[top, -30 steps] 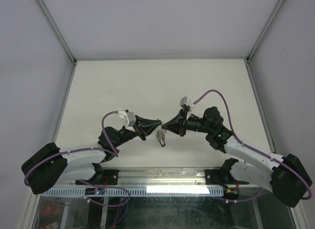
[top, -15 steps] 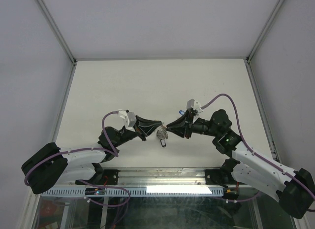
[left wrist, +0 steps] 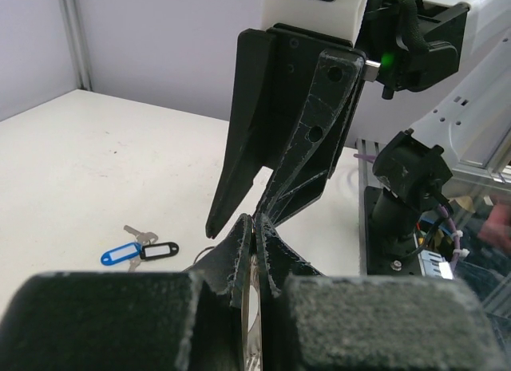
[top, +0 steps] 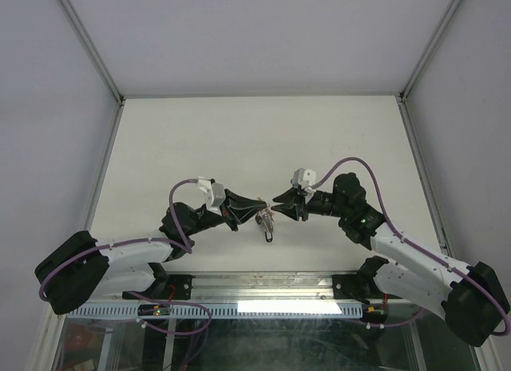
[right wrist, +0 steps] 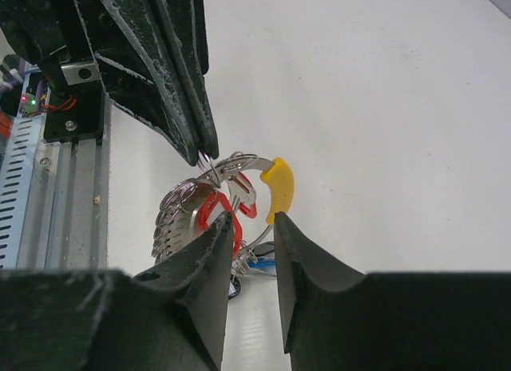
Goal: Put the keys on the keyring
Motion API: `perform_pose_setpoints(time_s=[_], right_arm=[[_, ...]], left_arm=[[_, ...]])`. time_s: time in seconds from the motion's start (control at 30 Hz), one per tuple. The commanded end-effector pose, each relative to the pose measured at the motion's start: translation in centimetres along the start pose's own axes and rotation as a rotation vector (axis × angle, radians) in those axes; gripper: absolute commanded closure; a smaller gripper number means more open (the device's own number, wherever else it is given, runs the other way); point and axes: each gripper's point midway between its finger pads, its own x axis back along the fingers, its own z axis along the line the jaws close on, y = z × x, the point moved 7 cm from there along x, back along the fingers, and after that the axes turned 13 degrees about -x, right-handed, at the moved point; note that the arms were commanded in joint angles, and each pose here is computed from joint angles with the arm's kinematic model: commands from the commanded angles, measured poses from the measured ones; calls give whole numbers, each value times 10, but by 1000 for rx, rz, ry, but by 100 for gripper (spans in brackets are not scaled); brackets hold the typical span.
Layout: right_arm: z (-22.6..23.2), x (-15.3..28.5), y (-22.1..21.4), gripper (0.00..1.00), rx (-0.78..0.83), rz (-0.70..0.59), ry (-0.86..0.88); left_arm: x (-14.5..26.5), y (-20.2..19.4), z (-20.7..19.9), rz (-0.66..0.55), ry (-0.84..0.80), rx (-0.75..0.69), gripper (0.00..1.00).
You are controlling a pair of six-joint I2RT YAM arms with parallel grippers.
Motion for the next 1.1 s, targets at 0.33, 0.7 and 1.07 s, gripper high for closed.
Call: perform_pose_setpoints(time_s=[0.33, 0.7, 1.07], right_arm=[[13, 4, 39, 75, 183, -70, 114], [19, 5, 41, 74, 186, -69, 153], [20, 3, 36, 77, 170, -37, 170]], left_arm=[[-17, 21, -4, -71, -92, -32, 100], [-19, 20, -3, -62, -94, -30, 100], [-22, 20, -2, -61, -100, -34, 100]])
